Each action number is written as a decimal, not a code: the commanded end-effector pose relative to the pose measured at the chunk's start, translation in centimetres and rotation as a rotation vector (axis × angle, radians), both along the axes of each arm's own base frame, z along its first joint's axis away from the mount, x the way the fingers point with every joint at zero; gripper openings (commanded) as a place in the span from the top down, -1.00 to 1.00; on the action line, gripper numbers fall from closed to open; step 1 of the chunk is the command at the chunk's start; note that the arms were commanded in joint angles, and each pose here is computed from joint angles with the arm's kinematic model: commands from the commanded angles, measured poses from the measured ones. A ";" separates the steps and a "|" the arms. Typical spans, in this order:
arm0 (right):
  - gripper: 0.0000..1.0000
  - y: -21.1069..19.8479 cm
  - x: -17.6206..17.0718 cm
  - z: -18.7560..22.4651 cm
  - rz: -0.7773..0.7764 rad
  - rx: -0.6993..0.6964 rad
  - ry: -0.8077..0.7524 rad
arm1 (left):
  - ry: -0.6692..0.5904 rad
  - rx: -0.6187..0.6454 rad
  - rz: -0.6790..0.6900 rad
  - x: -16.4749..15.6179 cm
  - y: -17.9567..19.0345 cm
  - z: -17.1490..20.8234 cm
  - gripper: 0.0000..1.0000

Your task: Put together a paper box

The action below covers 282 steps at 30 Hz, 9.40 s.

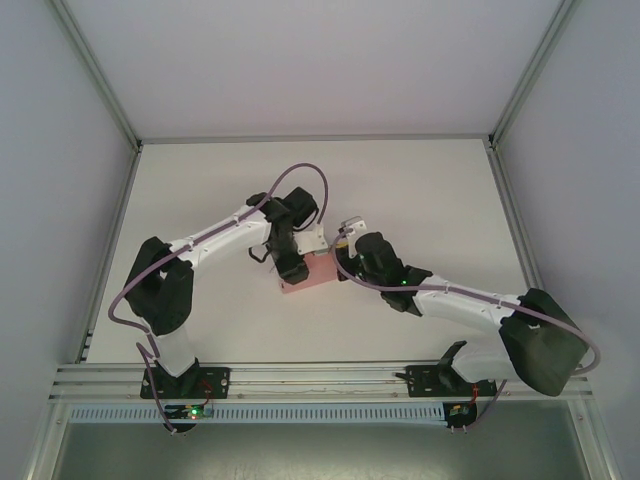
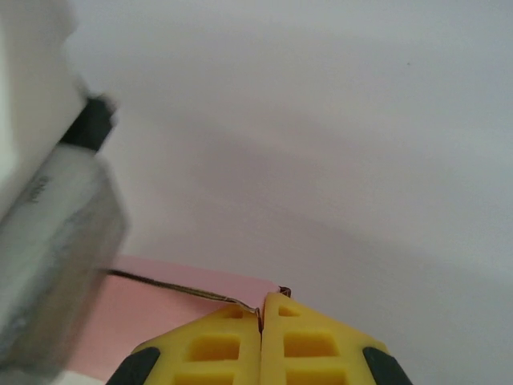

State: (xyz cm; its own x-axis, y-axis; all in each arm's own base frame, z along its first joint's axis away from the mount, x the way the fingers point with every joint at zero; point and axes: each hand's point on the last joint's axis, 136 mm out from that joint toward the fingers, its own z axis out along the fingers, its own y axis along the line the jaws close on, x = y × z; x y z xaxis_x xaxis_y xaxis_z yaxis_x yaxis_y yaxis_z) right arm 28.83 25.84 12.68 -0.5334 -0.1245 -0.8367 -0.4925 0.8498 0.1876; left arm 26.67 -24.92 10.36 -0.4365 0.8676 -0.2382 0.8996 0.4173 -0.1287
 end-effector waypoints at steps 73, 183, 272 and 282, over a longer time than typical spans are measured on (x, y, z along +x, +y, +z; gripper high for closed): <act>1.00 0.8 -2.5 -6.3 -0.011 -0.316 0.159 | 0.296 -0.189 1.200 4.3 7.1 4.3 1.00; 0.50 -2.8 -4.8 -12.4 -0.462 0.110 0.614 | 0.195 -0.671 1.382 -0.3 6.7 3.0 -1.00; -0.97 9.1 -0.4 -0.3 1.124 -0.605 -0.287 | -0.460 -0.182 1.636 -1.6 22.8 4.8 -1.00; -0.15 7.9 1.9 -3.2 1.039 -0.841 -0.197 | -0.479 -0.181 1.655 -2.4 23.5 4.9 -1.00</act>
State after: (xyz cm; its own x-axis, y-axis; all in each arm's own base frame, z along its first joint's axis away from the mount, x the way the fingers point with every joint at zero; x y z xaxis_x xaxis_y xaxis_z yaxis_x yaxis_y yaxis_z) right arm 29.70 34.69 9.24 0.2511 -0.8568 -0.4503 -0.9456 -0.1178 -0.3032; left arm 24.98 -2.93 14.99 -0.6579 -0.4229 -0.6232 -0.4119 0.8948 -0.1724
